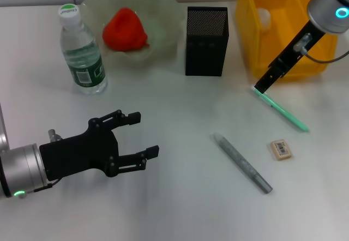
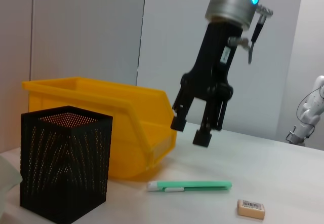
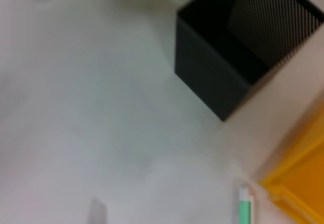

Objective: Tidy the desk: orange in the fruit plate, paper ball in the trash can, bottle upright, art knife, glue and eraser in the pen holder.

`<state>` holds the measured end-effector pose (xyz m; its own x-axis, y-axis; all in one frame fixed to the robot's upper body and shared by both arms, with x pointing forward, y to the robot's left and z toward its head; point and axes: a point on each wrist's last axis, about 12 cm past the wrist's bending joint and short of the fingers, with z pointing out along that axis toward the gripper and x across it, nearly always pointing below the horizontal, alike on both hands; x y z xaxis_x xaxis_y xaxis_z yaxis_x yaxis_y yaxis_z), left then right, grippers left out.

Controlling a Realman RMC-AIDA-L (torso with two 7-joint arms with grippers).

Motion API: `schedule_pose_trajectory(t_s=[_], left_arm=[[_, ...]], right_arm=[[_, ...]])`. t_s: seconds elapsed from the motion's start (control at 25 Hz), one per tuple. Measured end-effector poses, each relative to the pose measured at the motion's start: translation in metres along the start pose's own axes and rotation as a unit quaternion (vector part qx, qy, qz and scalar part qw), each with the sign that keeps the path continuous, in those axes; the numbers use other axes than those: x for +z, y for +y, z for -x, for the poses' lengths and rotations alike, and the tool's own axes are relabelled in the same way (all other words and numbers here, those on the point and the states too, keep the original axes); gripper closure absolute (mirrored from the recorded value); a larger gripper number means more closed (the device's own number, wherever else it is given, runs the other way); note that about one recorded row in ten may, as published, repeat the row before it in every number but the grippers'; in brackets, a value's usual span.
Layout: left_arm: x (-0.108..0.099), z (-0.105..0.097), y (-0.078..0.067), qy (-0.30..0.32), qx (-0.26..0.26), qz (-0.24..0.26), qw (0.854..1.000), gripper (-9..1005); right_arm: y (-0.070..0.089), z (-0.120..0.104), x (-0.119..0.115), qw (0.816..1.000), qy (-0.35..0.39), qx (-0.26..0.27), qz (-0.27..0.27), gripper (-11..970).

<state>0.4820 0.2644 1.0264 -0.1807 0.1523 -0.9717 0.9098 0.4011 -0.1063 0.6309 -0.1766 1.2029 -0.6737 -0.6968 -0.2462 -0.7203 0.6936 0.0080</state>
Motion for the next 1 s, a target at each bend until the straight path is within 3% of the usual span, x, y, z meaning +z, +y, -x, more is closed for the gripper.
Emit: schedule_pose_trajectory(t_s=[0.48, 1.0], left_arm=[[0.001, 0.002, 0.002, -0.002, 0.000, 0.002, 1.000, 137], [0.001, 0.001, 0.002, 0.000, -0.001, 0.003, 1.000, 137]], right_arm=[[-0.005, -0.009, 0.035, 1.000, 0.023, 0.019, -0.003, 143], [-0.008, -0.014, 0.053, 1.000, 0.020, 0.020, -0.014, 145]])
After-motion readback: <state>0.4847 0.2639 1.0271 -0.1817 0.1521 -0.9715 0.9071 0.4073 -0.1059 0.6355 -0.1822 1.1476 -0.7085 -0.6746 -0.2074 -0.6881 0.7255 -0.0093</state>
